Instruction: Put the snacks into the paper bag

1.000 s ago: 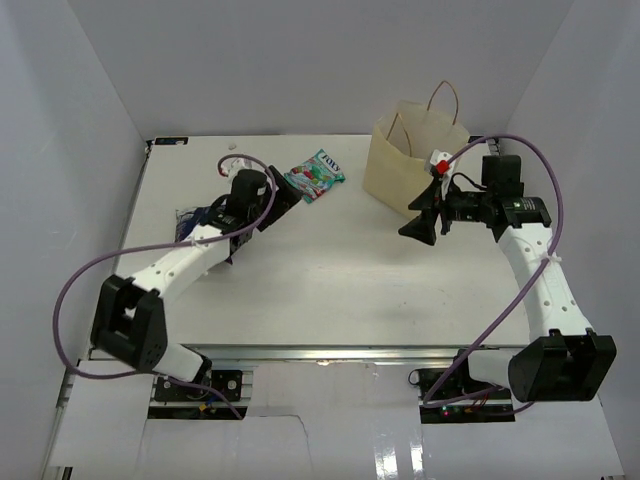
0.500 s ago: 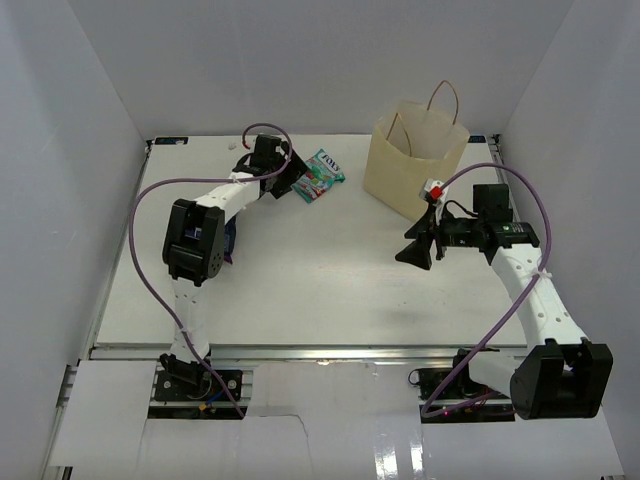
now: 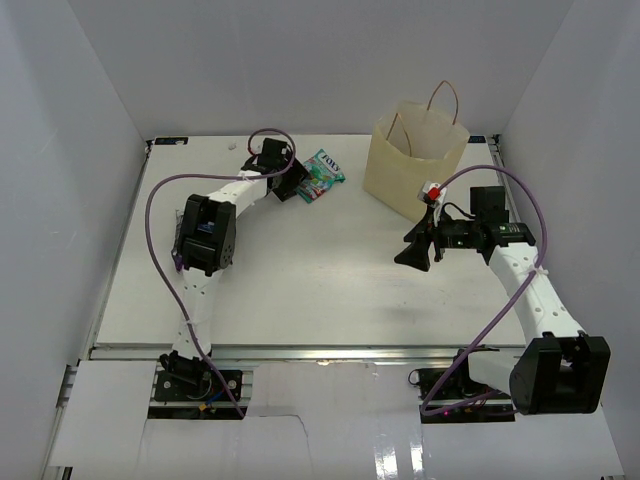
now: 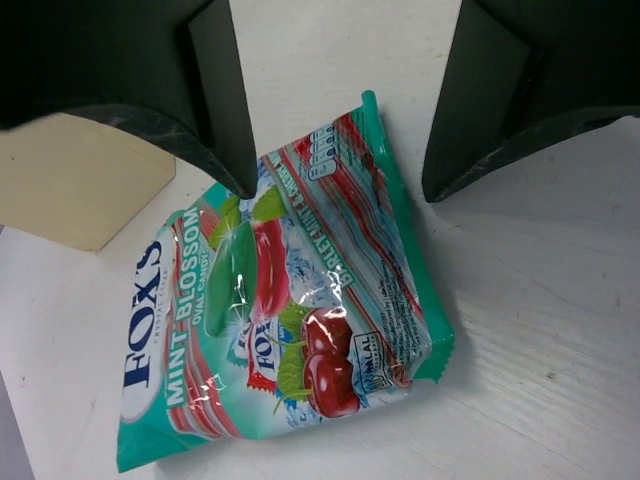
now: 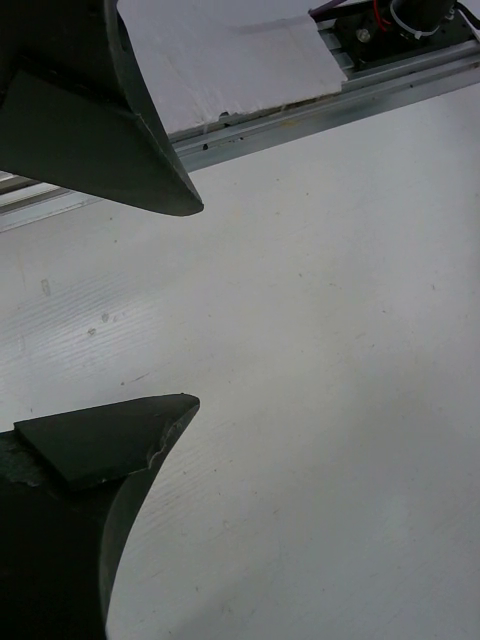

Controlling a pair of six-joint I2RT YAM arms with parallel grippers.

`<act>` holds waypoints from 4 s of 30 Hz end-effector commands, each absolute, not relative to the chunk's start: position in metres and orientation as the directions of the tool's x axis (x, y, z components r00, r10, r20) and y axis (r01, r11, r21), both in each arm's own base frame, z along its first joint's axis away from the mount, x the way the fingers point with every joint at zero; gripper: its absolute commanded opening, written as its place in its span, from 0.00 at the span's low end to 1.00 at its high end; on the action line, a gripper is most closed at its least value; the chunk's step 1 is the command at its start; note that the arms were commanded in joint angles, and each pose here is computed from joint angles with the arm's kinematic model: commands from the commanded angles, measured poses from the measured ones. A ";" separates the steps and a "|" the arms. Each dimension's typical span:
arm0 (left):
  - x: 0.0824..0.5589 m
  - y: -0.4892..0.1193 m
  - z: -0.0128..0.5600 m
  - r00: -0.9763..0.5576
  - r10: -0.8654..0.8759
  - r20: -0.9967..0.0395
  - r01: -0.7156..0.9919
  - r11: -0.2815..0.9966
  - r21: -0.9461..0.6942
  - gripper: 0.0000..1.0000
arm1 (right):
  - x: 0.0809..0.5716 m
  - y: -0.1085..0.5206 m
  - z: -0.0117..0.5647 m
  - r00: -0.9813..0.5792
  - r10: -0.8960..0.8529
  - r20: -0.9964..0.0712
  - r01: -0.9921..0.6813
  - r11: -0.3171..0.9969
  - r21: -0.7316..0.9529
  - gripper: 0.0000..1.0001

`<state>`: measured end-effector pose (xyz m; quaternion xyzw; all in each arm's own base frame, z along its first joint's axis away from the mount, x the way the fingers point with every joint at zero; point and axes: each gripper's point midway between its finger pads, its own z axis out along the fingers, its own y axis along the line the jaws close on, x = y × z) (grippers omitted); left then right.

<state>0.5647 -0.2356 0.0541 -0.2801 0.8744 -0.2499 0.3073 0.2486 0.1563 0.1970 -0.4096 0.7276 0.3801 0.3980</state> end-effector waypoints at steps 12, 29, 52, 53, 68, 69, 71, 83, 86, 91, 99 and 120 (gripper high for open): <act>0.576 -0.253 0.056 -0.684 -0.637 -0.355 -0.286 0.682 -0.673 0.29 | 0.250 0.159 0.207 -0.332 -0.283 -0.900 -0.908 0.352 0.225 0.78; 0.422 -0.250 0.149 -0.796 -0.470 -0.382 0.047 0.581 -0.813 0.07 | 0.216 0.203 0.206 0.087 -0.415 -0.905 -0.996 -0.010 -0.091 0.83; 0.216 -0.221 0.172 -0.819 -0.541 -0.193 -0.063 0.420 -0.905 0.04 | 0.203 0.323 0.187 -0.211 -0.344 -0.915 -0.921 0.383 0.068 0.96; 0.215 -0.220 0.170 -0.818 -0.545 -0.187 -0.073 0.419 -0.905 0.04 | 0.197 0.327 0.191 -0.241 -0.324 -0.915 -0.921 0.375 0.109 0.96; 0.220 -0.234 0.174 -0.815 -0.550 -0.181 -0.089 0.427 -0.900 0.04 | 0.158 0.349 0.176 -0.433 -0.272 -0.859 -0.862 0.405 0.306 0.98; 0.220 -0.235 0.175 -0.816 -0.549 -0.182 -0.086 0.427 -0.900 0.04 | 0.157 0.350 0.174 -0.429 -0.277 -0.860 -0.862 0.410 0.297 0.98; 0.221 -0.236 0.175 -0.818 -0.546 -0.183 -0.085 0.428 -0.900 0.04 | 0.167 0.350 0.165 -0.414 -0.281 -0.866 -0.851 0.457 0.258 0.98; 0.225 -0.244 0.179 -0.823 -0.537 -0.184 -0.068 0.415 -0.907 0.04 | 0.210 0.358 0.139 -0.324 -0.351 -0.879 -0.813 0.579 0.068 0.92; 0.227 -0.246 0.179 -0.826 -0.534 -0.181 -0.068 0.413 -0.908 0.04 | 0.215 0.361 0.138 -0.308 -0.356 -0.882 -0.812 0.582 0.049 0.81; 0.228 -0.250 0.182 -0.831 -0.525 -0.182 -0.059 0.409 -0.911 0.04 | 0.215 0.369 0.134 -0.293 -0.374 -0.880 -0.833 0.551 0.043 0.62; 0.230 -0.246 0.204 -0.804 -0.552 -0.219 -0.020 0.395 -0.919 0.38 | 0.211 0.372 0.135 -0.238 -0.406 -0.882 -0.871 0.491 0.009 0.31; 0.188 -0.124 0.220 -0.492 -0.686 -0.536 -0.042 0.634 -0.773 0.70 | 0.224 0.333 0.295 0.129 -0.307 -0.943 -0.991 -0.015 -0.131 0.08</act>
